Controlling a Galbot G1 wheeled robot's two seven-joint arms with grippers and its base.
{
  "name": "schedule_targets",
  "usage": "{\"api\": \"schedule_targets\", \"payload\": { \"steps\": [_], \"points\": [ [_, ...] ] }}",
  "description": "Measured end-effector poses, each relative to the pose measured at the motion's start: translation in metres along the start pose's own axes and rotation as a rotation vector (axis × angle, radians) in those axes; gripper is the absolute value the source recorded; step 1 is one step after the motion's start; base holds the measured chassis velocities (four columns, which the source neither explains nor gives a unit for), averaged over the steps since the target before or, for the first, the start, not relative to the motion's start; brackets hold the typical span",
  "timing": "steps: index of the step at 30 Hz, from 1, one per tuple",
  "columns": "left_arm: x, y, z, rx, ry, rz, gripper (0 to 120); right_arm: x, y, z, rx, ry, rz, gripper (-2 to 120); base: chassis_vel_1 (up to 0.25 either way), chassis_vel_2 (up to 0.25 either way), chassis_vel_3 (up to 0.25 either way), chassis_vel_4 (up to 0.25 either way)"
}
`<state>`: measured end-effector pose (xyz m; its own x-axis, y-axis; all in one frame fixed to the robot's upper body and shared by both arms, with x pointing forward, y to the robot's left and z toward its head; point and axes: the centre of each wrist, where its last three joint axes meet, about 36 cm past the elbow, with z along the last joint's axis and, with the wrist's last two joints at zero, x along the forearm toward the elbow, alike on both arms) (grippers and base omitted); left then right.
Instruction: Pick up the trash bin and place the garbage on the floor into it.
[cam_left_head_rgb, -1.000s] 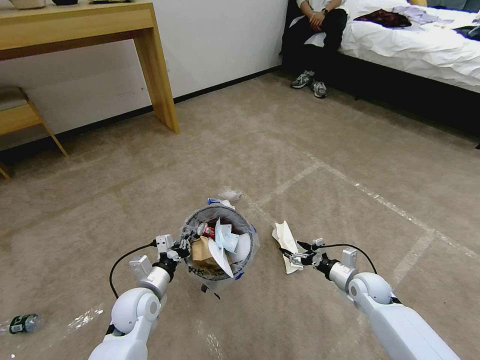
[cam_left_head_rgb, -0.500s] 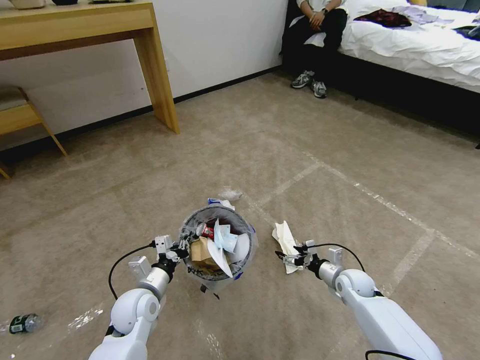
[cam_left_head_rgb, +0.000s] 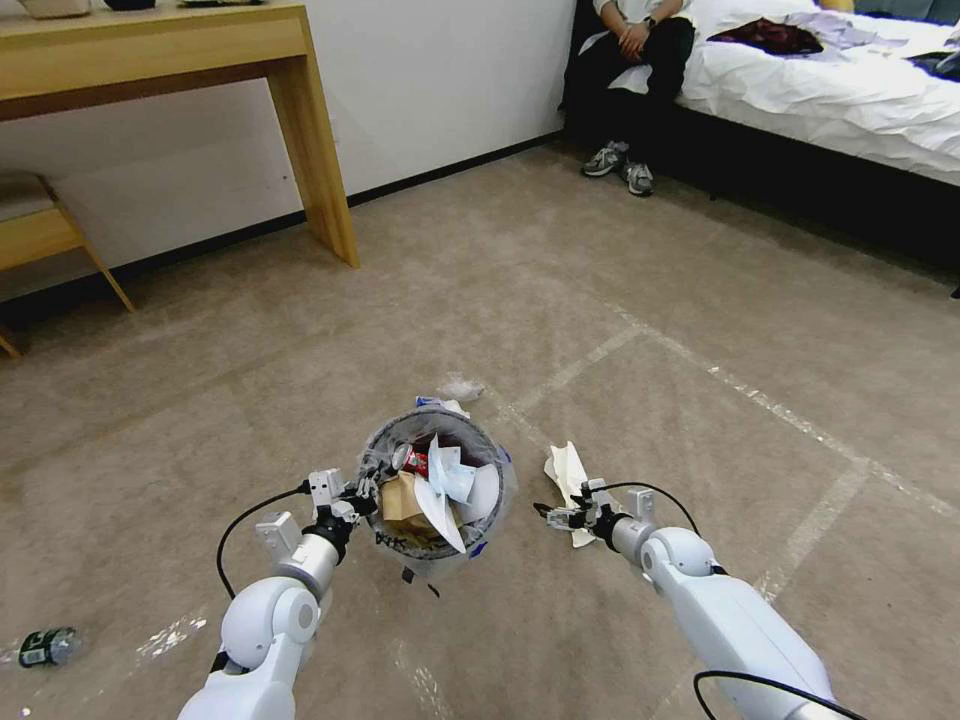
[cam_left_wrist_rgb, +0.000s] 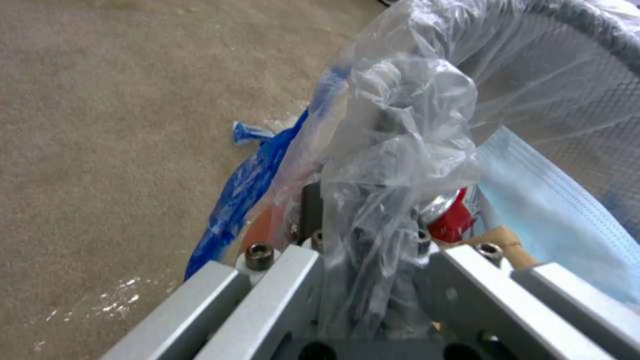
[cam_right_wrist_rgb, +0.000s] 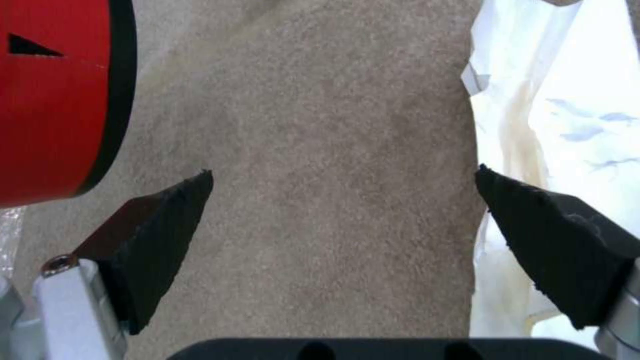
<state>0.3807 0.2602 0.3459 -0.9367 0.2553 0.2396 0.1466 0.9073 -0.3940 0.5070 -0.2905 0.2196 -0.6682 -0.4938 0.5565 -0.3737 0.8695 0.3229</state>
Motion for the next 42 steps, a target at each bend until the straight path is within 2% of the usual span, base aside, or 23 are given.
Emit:
{"api": "schedule_targets", "payload": {
  "steps": [42],
  "points": [
    [0.0,-0.001,0.01,0.006,0.018,-0.005,1,-0.028,-0.034,0.012,0.082,0.019,0.151,100,0.0,0.0,0.0,0.0]
  ]
}}
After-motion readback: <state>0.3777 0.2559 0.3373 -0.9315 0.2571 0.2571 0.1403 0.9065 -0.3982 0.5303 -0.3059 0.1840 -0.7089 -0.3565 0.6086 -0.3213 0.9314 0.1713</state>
